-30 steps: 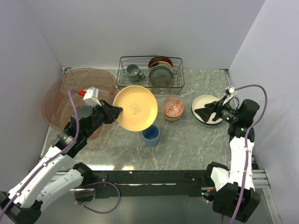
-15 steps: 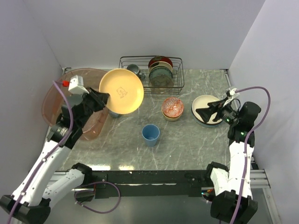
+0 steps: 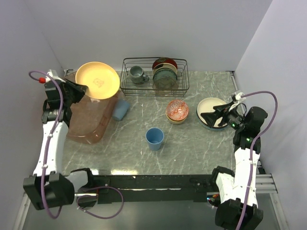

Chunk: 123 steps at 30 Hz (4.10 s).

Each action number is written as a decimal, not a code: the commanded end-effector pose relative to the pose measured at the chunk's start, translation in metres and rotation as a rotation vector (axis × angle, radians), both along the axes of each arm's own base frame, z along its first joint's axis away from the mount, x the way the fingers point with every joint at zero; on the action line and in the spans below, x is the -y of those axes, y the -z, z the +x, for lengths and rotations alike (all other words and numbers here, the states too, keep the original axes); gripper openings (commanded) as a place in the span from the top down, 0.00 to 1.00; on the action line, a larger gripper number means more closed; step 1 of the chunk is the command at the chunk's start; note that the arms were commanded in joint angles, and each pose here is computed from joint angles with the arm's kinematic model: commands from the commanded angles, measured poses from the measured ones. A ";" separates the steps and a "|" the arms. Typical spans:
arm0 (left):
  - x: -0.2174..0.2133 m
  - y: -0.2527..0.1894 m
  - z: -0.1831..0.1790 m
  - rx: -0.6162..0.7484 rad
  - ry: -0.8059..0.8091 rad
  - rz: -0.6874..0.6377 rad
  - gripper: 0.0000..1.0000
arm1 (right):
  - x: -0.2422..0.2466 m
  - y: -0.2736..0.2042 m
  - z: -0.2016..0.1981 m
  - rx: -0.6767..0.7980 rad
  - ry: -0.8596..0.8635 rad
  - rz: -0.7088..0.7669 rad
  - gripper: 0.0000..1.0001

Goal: Place the mixed dishes into the plastic bin
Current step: Place the plate in the plastic bin.

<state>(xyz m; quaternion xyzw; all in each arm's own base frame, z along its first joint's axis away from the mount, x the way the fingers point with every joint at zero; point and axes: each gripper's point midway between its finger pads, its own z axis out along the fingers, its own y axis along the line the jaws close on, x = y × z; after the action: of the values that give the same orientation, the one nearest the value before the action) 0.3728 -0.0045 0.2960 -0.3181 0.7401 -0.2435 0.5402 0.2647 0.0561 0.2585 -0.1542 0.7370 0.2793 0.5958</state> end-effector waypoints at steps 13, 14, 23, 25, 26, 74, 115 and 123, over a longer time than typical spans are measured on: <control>-0.076 0.037 0.054 -0.078 -0.170 -0.126 0.99 | 0.009 0.004 0.011 0.003 0.031 -0.021 0.03; -0.078 0.044 0.057 -0.097 -0.176 -0.126 0.99 | 0.009 0.005 0.012 0.000 0.030 -0.019 0.03; -0.092 0.087 0.074 -0.196 -0.201 -0.104 0.99 | 0.013 0.010 0.016 -0.021 0.044 -0.024 0.03; -0.094 0.091 0.076 -0.203 -0.199 -0.101 0.99 | 0.014 0.011 0.017 -0.025 0.048 -0.025 0.03; -0.093 0.097 0.079 -0.214 -0.197 -0.101 0.99 | 0.014 0.011 0.018 -0.025 0.050 -0.027 0.03; -0.103 0.084 0.087 -0.238 -0.164 0.008 0.01 | 0.022 0.015 0.024 -0.036 0.085 -0.046 0.03; 0.050 0.030 -0.094 0.288 0.401 0.236 0.01 | 0.040 0.047 0.019 -0.003 0.115 -0.199 0.02; 0.043 0.032 -0.095 0.266 0.362 0.247 0.01 | 0.047 0.058 0.017 -0.049 0.098 -0.312 0.00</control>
<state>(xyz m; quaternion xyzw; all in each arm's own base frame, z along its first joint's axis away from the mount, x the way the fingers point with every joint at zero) 0.2777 -0.0504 0.2479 -0.0928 0.7450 -0.2979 0.5895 0.2806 0.0145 0.1935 -0.1635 0.7910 0.1706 0.5643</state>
